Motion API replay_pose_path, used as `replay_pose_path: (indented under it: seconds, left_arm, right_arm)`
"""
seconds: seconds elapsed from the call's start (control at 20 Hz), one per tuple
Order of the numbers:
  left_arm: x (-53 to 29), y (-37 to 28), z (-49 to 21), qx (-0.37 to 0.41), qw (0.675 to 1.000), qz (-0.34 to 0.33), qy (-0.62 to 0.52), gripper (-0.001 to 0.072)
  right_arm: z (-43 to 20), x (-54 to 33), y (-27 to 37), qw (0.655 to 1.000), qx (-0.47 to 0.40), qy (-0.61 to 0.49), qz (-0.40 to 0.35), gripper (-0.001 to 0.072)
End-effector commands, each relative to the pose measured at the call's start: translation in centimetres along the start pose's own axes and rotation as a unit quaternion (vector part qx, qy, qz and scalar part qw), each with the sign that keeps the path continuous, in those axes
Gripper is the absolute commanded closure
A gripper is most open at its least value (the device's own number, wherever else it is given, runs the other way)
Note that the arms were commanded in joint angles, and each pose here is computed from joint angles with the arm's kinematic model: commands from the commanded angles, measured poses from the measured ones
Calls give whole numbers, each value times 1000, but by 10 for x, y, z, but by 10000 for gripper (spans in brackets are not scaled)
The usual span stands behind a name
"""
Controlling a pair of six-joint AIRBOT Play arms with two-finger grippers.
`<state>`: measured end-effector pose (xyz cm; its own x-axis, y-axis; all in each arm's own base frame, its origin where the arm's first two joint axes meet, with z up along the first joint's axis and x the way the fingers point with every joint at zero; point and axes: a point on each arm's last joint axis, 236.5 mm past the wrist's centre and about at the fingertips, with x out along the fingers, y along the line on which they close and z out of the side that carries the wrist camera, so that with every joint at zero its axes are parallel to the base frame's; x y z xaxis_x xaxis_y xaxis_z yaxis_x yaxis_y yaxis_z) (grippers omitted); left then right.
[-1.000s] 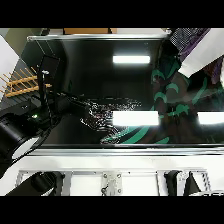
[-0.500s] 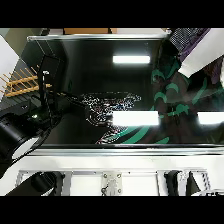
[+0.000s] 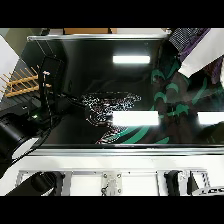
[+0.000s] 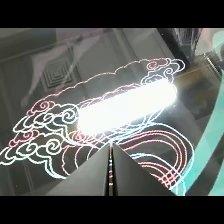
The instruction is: Fold the clothes and pants, and hang the long-sleeved shirts on hangers.
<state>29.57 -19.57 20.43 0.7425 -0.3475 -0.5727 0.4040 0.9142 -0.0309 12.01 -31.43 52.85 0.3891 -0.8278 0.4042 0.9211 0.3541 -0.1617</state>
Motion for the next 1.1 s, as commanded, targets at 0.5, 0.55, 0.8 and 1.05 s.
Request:
replay_pose_path:
  seconds: [0.5, 0.55, 0.8, 1.05]
  left_arm:
    - [0, 0, 0, -1, 1000, 0, 0, 692]
    - [0, 0, 0, -1, 1000, 0, 0, 691]
    - [0, 0, 0, -1, 1000, 1, 0, 691]
    - [0, 0, 0, 0, 1000, 1, 0, 691]
  right_arm:
    - [-72, -12, -65, 987, 67, 126, -68, 690]
    - [-72, -12, -65, 987, 68, 128, -67, 674]
    - [-26, -10, -67, 987, 141, 35, -72, 50]
    - [44, -24, -33, 930, 361, -73, 15, 52]
